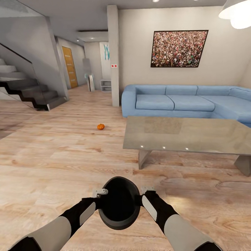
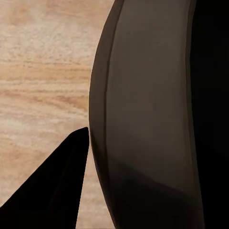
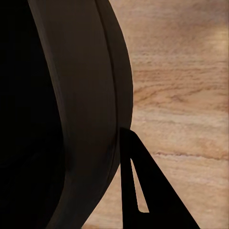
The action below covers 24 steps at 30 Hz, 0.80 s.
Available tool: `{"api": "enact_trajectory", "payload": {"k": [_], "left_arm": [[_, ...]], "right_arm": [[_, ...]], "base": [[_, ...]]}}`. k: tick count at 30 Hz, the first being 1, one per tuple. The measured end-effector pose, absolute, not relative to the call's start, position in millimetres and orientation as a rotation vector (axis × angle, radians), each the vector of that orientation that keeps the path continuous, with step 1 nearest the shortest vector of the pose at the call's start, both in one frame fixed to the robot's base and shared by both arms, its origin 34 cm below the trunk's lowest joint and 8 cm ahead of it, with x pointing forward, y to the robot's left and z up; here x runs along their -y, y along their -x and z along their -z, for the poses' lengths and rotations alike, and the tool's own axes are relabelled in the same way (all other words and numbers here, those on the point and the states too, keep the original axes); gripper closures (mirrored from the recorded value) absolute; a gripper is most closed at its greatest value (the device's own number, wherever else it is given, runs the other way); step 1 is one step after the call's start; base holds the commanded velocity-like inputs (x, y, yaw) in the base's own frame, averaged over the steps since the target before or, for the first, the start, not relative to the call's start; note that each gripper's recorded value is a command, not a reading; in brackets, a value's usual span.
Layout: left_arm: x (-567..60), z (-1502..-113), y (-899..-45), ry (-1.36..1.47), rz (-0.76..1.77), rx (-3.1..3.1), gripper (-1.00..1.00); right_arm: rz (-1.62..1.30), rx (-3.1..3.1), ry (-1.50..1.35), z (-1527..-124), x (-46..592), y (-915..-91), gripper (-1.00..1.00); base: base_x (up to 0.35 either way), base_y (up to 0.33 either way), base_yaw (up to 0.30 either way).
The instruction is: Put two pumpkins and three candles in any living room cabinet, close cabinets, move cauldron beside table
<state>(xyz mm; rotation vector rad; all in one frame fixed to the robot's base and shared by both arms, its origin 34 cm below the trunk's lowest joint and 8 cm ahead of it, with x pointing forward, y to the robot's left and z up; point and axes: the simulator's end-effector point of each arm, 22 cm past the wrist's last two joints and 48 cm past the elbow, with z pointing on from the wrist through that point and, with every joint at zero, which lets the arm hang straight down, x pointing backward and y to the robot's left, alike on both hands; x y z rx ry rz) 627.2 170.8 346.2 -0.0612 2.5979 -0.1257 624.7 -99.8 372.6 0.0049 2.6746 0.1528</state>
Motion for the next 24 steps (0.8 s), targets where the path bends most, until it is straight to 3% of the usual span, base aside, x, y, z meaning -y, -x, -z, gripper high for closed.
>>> {"api": "enact_trajectory", "payload": {"k": [11,24], "left_arm": [[-170.6,-336.7,-622.8,0.062,0.126,-2.616,1.00],[-170.5,-331.7,-621.2,0.058,0.124,-2.625,1.00]], "right_arm": [[-0.153,-2.693,-0.006,-363.2,99.9,-620.9,1.00],[-0.153,-2.702,-0.006,-358.0,100.1,-619.3,1.00]], "base": [[0.027,0.000,0.000],[0.293,0.000,-0.007]]}}
